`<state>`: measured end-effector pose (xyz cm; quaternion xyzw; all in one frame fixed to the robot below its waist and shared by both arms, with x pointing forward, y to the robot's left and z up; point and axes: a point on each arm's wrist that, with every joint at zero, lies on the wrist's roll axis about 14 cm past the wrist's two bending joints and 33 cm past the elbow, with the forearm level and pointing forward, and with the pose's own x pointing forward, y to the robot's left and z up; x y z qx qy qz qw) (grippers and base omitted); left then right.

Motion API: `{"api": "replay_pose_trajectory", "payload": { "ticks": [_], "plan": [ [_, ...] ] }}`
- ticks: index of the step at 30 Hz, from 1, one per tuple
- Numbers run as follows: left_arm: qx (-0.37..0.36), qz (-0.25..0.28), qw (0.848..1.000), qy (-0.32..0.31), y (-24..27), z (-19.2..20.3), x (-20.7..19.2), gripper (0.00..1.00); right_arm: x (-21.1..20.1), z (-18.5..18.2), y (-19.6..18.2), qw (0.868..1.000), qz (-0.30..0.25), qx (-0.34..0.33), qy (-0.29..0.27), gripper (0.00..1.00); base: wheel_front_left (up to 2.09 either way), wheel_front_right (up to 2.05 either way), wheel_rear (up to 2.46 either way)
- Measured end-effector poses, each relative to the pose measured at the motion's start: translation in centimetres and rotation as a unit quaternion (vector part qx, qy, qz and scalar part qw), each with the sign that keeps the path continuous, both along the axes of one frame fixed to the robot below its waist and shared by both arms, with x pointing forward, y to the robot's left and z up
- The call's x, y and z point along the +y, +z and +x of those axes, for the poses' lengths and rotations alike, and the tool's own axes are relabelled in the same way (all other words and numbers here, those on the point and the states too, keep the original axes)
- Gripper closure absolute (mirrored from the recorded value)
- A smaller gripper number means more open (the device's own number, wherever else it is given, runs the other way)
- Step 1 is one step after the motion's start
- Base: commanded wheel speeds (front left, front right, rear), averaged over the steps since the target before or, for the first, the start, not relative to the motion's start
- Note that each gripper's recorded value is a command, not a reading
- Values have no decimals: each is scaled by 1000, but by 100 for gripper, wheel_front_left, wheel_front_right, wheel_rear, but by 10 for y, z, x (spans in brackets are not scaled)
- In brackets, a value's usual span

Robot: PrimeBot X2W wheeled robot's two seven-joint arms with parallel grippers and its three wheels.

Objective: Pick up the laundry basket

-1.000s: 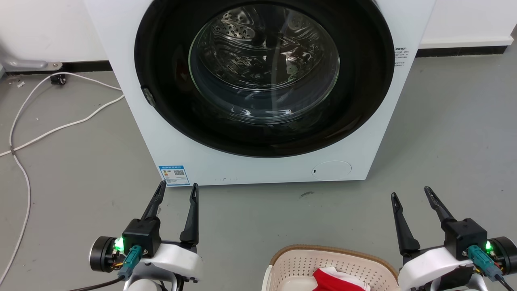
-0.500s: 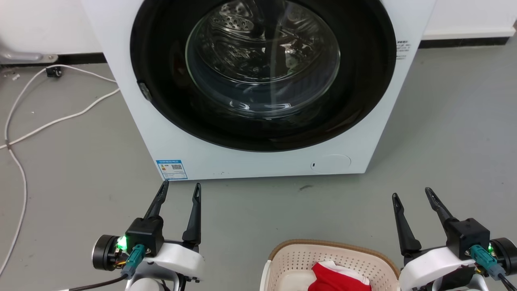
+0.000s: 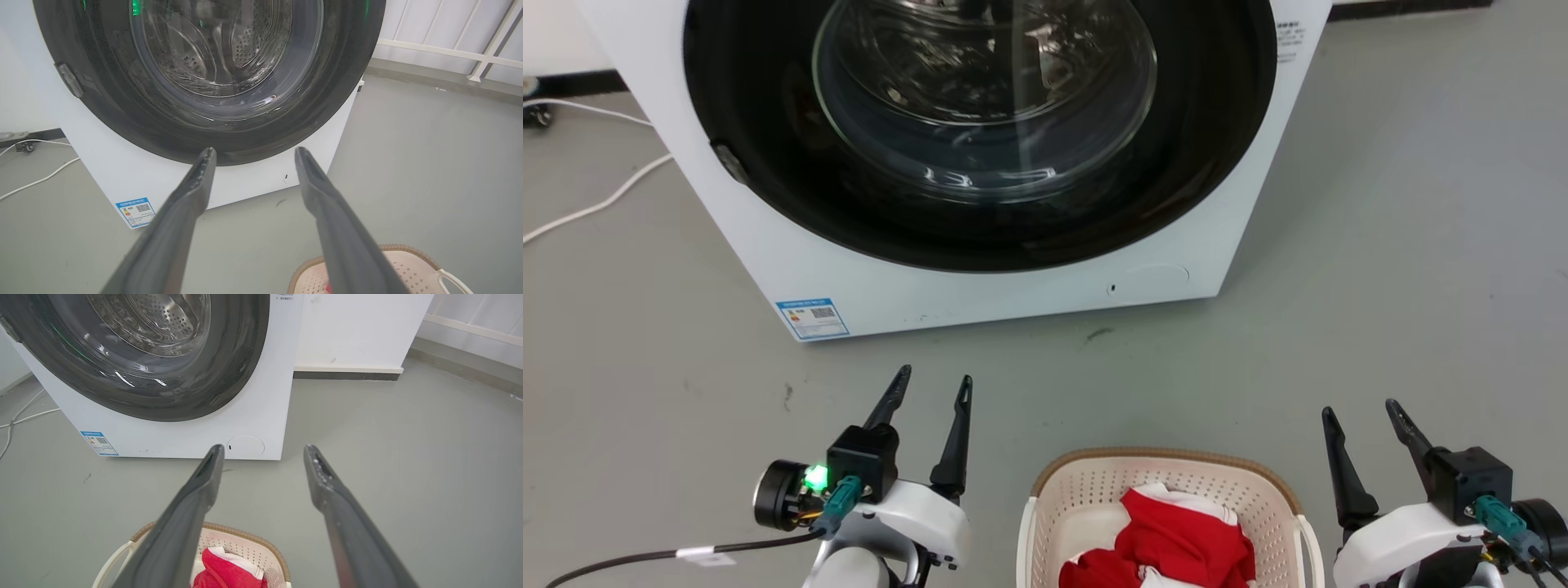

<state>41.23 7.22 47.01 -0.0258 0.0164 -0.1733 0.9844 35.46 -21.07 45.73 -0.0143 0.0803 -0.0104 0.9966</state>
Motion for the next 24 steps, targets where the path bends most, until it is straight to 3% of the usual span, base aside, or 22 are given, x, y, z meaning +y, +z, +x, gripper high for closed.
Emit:
{"api": "replay_pose_trajectory", "payload": {
  "ticks": [12, 24],
  "plan": [
    [149, 21, 987, -59, -94, 2, -34, 0, -12, -13, -84, 990, 36, 129, -33, 0, 0, 0, 0],
    [303, 52, 946, -100, -188, 5, -54, 0, -19, -26, -170, 958, 66, 271, -65, 0, 0, 0, 0]
  ]
}}
